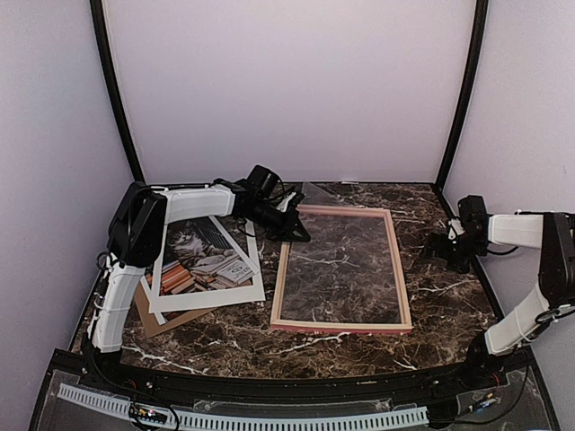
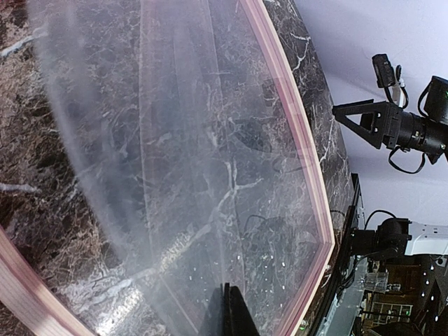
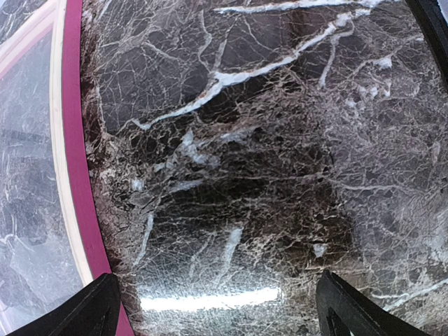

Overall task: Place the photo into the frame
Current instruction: Place the glass panel in the frame body.

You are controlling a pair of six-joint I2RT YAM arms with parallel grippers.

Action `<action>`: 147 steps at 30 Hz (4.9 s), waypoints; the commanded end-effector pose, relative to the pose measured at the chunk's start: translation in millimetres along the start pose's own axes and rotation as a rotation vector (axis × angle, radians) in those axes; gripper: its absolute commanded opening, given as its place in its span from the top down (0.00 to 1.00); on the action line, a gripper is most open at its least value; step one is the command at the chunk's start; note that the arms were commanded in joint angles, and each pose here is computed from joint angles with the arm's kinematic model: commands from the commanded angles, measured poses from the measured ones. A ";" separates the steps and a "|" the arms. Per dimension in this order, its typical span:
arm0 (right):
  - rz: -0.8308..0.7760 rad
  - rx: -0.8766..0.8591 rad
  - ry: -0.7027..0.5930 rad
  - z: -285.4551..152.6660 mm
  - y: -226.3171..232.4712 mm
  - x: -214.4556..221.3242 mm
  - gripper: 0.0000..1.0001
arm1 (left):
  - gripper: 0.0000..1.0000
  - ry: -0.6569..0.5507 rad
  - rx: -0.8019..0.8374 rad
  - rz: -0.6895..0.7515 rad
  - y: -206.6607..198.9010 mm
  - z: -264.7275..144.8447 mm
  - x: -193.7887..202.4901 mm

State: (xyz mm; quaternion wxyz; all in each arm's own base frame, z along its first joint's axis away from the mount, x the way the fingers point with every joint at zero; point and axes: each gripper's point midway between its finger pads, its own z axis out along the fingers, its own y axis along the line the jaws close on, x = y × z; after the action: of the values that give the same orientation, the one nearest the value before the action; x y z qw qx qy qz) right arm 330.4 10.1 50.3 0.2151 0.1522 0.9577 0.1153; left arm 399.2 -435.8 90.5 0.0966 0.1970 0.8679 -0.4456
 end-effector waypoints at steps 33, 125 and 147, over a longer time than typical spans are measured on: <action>-0.008 -0.012 -0.012 0.7 3.2 -1.2 0.01 | 1.00 0.037 -0.015 -0.010 0.5 -3.3 7.9; -0.013 -0.013 0.005 5.6 4.3 2.6 0.01 | 1.00 0.004 -0.041 -0.045 6.6 -10.8 6.9; -0.119 -0.156 -0.059 -10.7 68.8 -3.9 0.02 | 0.96 0.010 -0.028 -0.076 11.3 -3.2 15.1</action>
State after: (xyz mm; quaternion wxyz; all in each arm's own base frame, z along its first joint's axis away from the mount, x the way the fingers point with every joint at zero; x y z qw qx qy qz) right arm 332.3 40.0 55.1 0.2202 0.1155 0.9587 0.1380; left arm 393.3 -422.0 61.8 0.0701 0.1623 0.8884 -0.4236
